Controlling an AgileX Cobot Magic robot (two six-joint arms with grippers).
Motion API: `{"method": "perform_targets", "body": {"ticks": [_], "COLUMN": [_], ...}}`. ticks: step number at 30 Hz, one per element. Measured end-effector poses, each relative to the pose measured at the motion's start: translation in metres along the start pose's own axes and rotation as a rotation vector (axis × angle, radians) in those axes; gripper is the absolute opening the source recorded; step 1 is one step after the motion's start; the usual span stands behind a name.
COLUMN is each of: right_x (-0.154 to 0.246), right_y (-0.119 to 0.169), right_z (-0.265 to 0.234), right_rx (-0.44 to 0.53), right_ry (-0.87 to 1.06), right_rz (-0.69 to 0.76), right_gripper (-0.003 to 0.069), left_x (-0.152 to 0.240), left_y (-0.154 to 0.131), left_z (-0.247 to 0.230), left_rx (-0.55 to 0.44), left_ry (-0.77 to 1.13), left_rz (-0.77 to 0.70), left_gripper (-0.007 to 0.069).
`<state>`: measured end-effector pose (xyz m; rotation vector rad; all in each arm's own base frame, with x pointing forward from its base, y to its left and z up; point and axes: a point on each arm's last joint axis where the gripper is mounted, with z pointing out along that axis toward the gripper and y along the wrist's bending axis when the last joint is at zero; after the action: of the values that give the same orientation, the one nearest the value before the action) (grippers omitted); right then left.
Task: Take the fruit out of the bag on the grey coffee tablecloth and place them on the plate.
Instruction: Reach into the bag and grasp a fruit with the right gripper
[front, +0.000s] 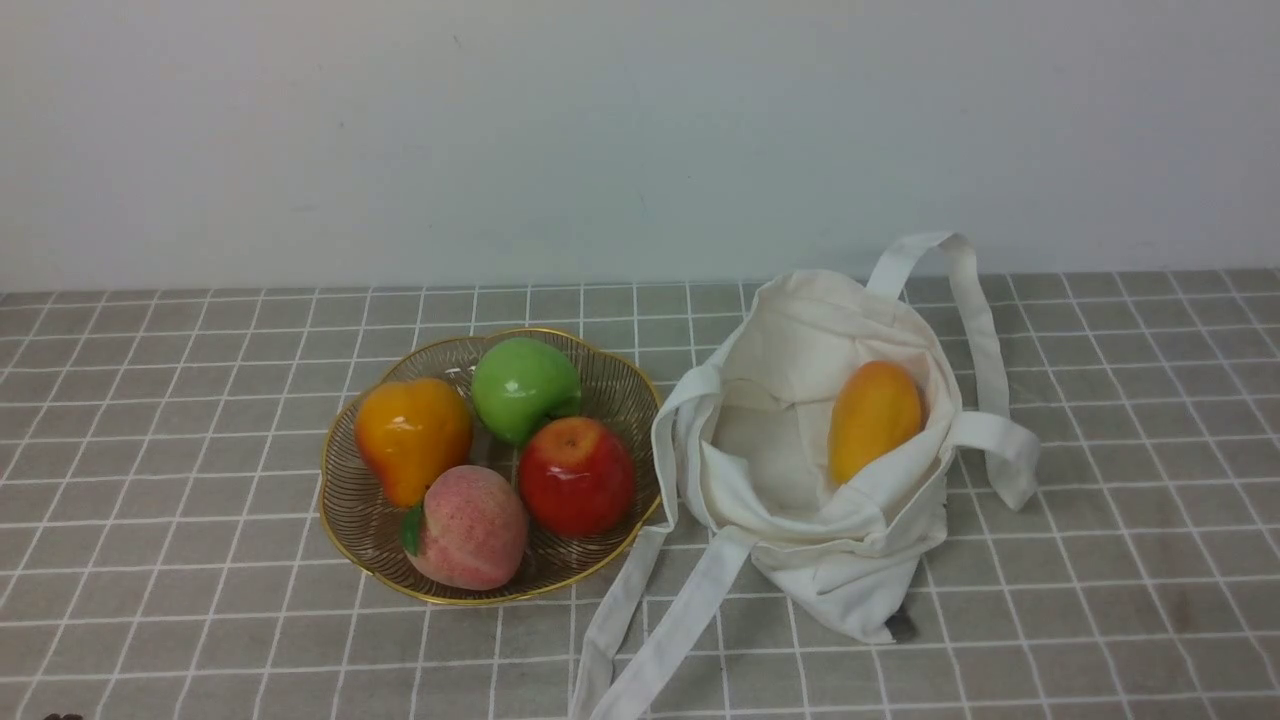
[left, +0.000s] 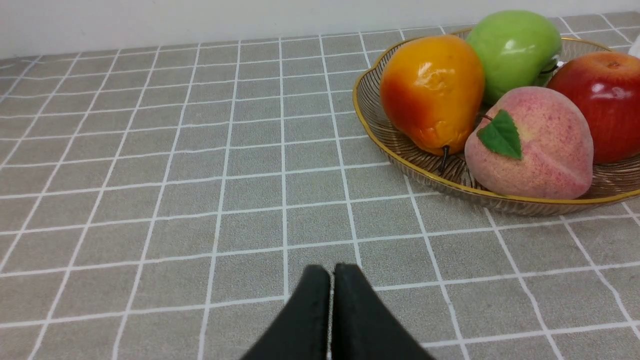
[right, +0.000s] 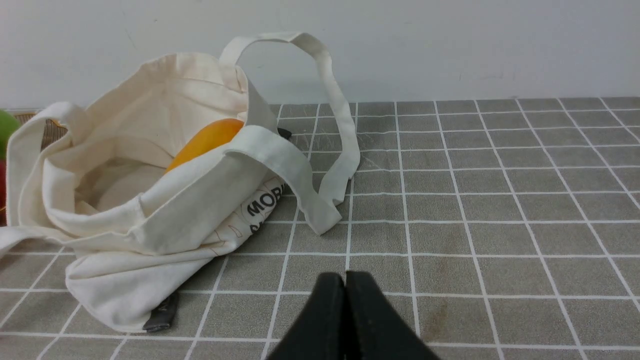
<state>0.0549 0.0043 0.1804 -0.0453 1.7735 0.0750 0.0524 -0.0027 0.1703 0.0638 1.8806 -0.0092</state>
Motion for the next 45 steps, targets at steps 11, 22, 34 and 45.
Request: {"method": "perform_targets", "body": {"ticks": [11,22,34,45], "right_x": [0.0,-0.014,-0.101,-0.124], "right_y": [0.0,0.008,0.017,0.032], "right_z": [0.0,-0.001,-0.035,0.068], "right_rx": [-0.005,-0.163,-0.242,-0.263], "right_ry": [-0.001,-0.113,-0.253,0.729], "right_rz": [0.033,0.952,0.497,0.186], "right_gripper": [-0.0015,-0.0015,-0.0015,-0.0015], "left_x": [0.0,0.0,0.0,0.0], "left_y": [0.0,0.0,0.0,0.0], "left_z": [0.0,0.0,0.0,0.0], "left_rx": [0.0,0.0,0.0,0.0], "left_ry": [0.0,0.0,0.0,0.0], "left_rz": [0.0,0.0,0.0,0.0], "left_gripper": [-0.0008,-0.0008,-0.0008,-0.0008]}}
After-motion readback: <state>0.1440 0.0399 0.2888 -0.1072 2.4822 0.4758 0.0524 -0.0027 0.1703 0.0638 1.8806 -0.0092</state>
